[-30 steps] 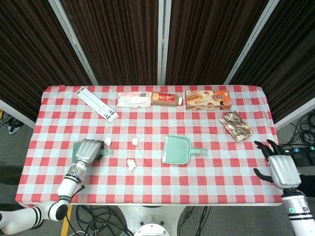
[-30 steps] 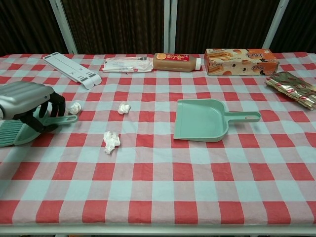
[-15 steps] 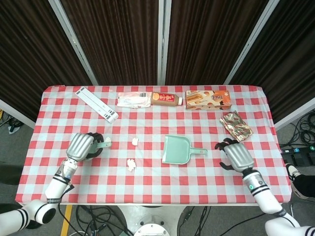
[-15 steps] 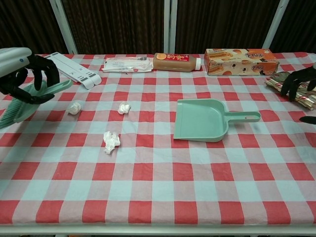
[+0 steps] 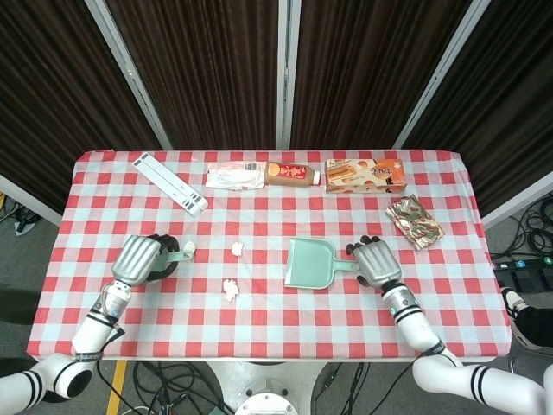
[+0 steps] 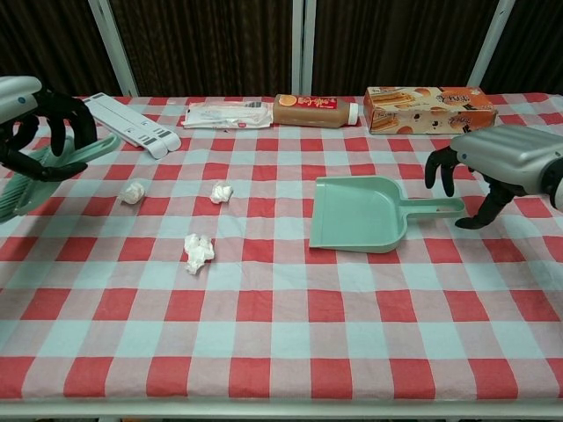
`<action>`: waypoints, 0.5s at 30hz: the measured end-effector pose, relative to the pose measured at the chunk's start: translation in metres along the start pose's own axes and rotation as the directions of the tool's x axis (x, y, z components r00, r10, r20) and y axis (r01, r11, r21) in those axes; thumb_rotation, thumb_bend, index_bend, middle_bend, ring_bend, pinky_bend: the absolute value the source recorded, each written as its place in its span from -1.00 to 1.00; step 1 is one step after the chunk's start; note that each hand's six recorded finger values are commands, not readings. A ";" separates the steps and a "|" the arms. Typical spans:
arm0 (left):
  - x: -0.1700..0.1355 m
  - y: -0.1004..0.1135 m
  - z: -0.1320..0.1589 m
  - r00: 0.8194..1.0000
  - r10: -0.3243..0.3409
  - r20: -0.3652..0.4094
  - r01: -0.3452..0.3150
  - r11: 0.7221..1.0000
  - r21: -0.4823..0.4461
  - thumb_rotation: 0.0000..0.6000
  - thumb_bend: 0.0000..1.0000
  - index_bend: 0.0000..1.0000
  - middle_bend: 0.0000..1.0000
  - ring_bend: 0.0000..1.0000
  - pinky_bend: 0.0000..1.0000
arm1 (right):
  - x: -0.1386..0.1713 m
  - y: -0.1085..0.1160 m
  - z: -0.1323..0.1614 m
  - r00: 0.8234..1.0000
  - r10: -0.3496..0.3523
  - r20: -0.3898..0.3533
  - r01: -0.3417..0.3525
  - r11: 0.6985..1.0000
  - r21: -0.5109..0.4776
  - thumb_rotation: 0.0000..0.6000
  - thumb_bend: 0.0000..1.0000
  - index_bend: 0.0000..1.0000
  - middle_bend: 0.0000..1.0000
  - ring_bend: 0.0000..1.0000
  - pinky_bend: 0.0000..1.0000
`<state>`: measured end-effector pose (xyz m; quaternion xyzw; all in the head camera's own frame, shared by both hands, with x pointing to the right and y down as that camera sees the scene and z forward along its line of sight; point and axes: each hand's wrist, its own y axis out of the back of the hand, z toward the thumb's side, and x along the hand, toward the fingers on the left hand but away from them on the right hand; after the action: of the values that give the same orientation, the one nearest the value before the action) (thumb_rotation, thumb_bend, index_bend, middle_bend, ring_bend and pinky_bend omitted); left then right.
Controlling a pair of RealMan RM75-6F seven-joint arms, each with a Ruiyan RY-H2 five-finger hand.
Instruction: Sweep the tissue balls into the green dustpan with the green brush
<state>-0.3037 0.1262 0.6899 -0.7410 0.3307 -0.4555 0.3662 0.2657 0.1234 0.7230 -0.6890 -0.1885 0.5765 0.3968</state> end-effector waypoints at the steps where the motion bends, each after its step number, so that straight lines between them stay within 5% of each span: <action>1: 0.000 0.000 0.000 1.000 0.002 0.001 -0.002 1.000 0.007 1.00 -0.24 0.03 0.03 0.10 0.60 | -0.002 -0.001 0.002 1.000 -0.002 0.000 0.002 1.000 -0.002 1.00 -0.81 -0.21 -0.07 -0.50 -0.38; 15: 0.002 0.000 0.001 1.000 0.000 0.005 -0.001 1.000 0.012 1.00 -0.24 0.03 0.02 0.10 0.60 | -0.015 -0.006 0.015 1.000 0.015 -0.003 -0.015 1.000 -0.024 1.00 -0.71 -0.17 -0.01 -0.47 -0.38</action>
<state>-0.3022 0.1253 0.6904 -0.7399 0.3273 -0.4555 0.3714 0.2488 0.1215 0.7365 -0.6959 -0.1899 0.5761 0.3843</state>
